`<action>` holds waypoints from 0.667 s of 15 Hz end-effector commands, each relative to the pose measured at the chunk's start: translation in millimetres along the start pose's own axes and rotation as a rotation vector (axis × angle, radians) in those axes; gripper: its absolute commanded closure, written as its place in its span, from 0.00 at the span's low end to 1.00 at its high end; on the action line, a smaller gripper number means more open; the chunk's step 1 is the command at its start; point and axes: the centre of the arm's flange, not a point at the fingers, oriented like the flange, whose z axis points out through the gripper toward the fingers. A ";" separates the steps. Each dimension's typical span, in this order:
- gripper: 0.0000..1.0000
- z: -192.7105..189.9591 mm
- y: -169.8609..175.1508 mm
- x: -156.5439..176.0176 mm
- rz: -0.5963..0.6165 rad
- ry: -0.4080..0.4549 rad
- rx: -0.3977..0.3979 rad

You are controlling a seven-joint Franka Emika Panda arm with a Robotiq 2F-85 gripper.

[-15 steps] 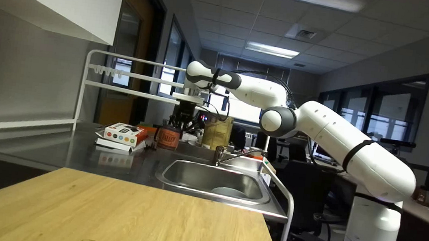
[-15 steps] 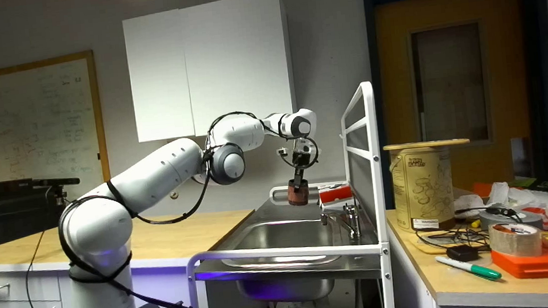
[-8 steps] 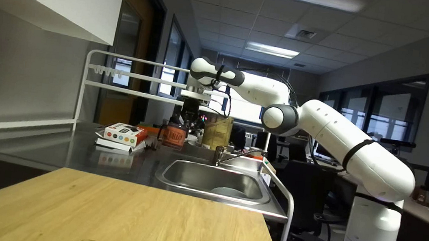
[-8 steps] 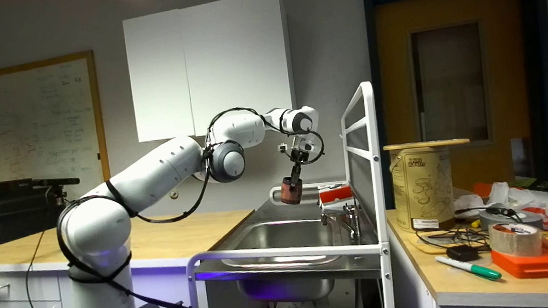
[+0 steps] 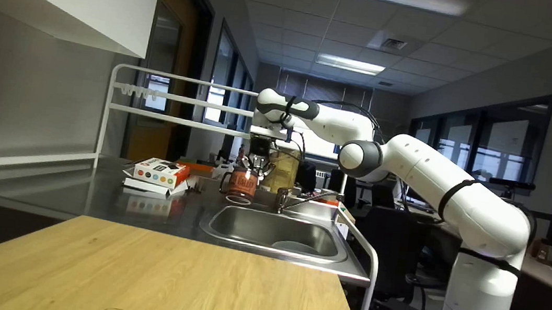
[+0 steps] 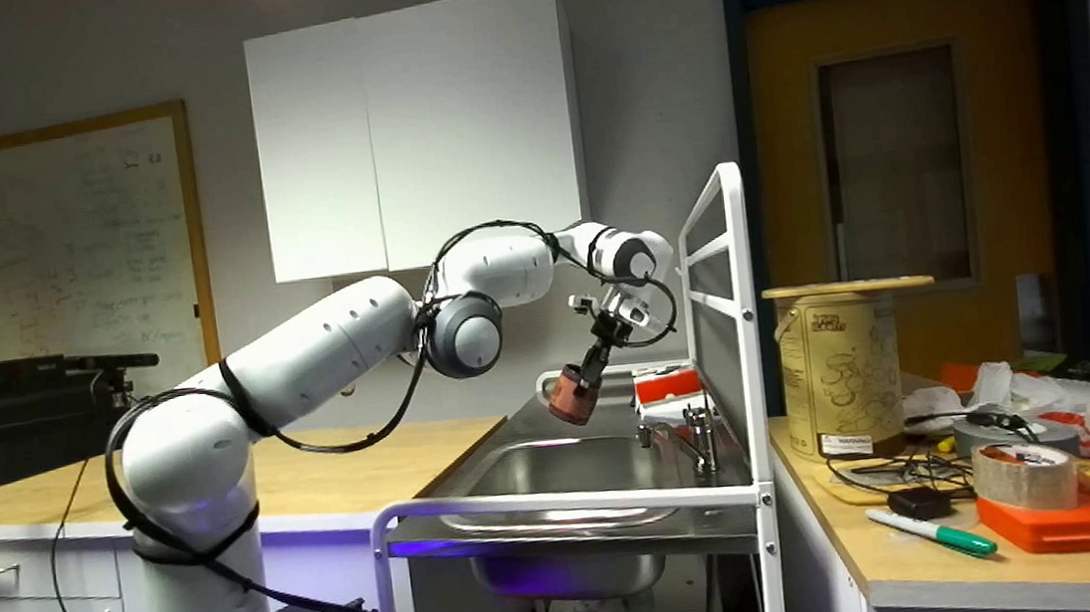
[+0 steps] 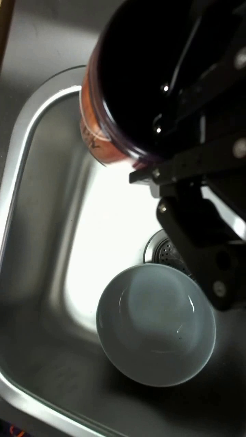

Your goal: Place the brown mug in the sink

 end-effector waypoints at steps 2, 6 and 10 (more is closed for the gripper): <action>0.95 -10.0 11.1 30.1 0.041 -0.116 0.025; 0.96 23.2 23.2 50.3 0.187 -0.205 -0.029; 0.96 45.6 24.6 65.4 0.433 -0.150 -0.109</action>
